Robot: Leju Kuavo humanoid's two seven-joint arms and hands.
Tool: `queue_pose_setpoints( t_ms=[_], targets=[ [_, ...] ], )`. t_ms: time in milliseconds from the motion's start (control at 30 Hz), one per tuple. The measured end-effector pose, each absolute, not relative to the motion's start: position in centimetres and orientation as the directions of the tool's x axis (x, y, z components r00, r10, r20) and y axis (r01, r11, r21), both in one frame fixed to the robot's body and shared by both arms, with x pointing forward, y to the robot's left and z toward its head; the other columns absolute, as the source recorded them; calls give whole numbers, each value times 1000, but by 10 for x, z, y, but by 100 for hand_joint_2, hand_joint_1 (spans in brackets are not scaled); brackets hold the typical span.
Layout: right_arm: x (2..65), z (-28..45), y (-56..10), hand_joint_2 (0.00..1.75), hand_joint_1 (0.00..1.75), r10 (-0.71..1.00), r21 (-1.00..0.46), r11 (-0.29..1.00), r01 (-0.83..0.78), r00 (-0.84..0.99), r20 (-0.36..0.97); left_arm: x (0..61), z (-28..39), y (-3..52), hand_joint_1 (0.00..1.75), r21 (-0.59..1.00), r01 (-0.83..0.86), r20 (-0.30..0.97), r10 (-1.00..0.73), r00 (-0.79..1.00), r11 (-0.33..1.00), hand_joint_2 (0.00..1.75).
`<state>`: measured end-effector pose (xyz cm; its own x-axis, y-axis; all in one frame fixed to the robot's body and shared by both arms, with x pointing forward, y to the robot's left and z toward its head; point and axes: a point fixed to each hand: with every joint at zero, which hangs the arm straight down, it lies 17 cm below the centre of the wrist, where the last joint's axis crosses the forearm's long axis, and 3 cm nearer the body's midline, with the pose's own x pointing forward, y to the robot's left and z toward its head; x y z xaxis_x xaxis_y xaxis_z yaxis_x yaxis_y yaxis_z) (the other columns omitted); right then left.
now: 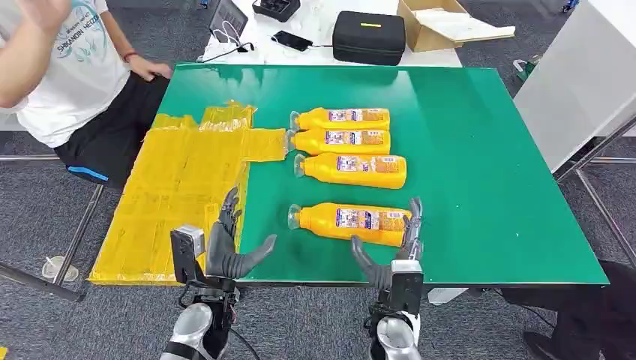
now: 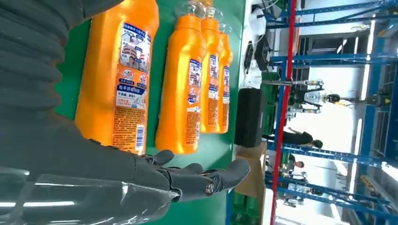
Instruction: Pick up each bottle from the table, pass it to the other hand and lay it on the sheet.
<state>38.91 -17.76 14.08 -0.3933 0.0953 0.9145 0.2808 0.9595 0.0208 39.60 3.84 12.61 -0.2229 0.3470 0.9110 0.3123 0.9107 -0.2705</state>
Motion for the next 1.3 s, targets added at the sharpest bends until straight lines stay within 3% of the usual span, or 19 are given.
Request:
queue_pose_setpoints(
  t_ms=[300,467,867,1300],
  targets=[
    [389,141,-179,175,0,109,7,960,281,-396,912,398,129,39,0,-254,306,913,332,-238,918,175],
    [398,145,-173,175,0,179,-73,961,266,-403,898,405,134,49,0,-209,251,915,279,-290,945,175],
    [473,143,-155,175,0,446,-444,893,77,-291,846,420,145,66,0,-182,210,910,245,-334,961,175],
    [479,102,-121,175,0,491,-536,827,-169,-246,836,428,148,74,0,-170,200,909,232,-347,965,175]
  ],
)
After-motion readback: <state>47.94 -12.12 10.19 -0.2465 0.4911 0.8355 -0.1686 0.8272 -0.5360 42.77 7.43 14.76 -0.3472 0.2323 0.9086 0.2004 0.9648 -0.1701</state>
